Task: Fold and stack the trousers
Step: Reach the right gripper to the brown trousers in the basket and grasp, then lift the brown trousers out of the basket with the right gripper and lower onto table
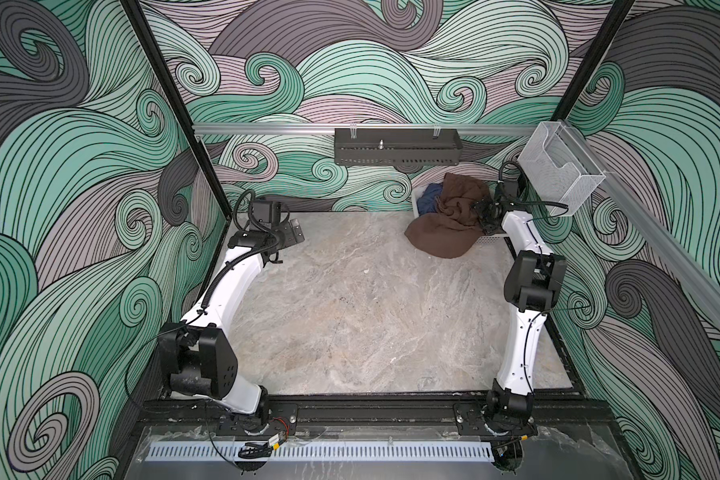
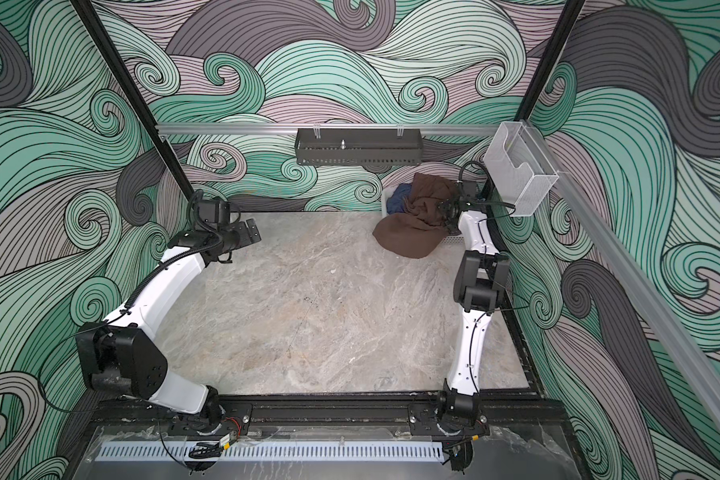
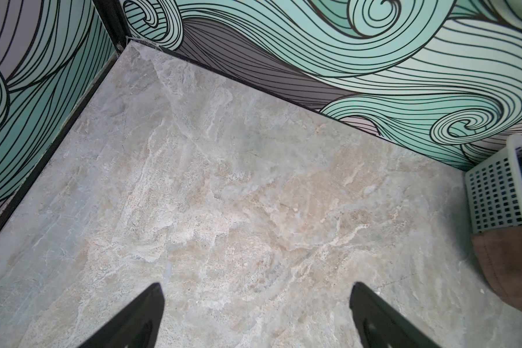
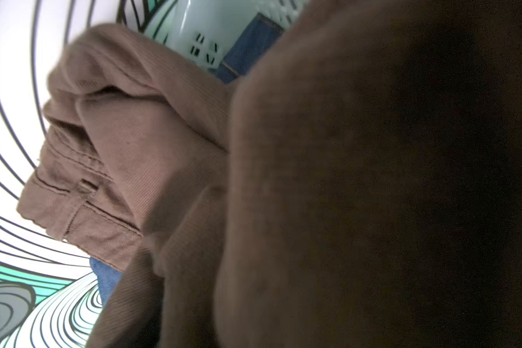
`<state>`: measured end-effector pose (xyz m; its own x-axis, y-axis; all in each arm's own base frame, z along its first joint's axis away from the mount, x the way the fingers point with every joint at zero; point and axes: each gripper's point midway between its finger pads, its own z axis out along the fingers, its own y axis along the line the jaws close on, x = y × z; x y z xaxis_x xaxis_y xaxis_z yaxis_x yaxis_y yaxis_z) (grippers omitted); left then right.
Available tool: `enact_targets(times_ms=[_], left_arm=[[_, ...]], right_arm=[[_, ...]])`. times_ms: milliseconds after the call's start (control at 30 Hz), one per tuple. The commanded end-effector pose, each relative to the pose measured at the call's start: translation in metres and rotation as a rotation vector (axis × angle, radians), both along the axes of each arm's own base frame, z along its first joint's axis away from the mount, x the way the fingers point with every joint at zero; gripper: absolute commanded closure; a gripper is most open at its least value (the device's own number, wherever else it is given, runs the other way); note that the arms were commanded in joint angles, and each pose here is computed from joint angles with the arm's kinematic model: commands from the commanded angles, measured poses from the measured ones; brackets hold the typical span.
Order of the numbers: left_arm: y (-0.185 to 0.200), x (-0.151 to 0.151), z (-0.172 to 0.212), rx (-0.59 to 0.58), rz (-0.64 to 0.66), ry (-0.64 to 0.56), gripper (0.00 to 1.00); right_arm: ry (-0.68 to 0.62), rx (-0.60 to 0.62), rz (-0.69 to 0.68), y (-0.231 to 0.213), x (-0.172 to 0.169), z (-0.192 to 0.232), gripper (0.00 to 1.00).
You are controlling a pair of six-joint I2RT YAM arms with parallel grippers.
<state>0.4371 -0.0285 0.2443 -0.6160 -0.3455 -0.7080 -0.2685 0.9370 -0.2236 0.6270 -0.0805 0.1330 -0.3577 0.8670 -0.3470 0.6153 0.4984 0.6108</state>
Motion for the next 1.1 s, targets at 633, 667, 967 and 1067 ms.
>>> enact_targets(times_ms=[633, 667, 967, 1067], left_arm=[[-0.005, -0.022, 0.027, -0.038, -0.024, -0.036, 0.05], [-0.005, -0.029, 0.039, -0.045, -0.027, -0.072, 0.05], [-0.018, -0.064, 0.05, -0.135, -0.093, -0.157, 0.05], [-0.025, -0.081, 0.046, -0.185, -0.121, -0.161, 0.05]], right_arm=[[-0.493, -0.013, 0.108, 0.051, 0.001, 0.239, 1.0], [-0.525, -0.015, 0.119, 0.055, -0.002, 0.256, 1.0], [-0.76, -0.043, 0.226, 0.102, -0.06, 0.379, 1.0], [-0.801, -0.054, 0.265, 0.118, -0.086, 0.406, 1.0]])
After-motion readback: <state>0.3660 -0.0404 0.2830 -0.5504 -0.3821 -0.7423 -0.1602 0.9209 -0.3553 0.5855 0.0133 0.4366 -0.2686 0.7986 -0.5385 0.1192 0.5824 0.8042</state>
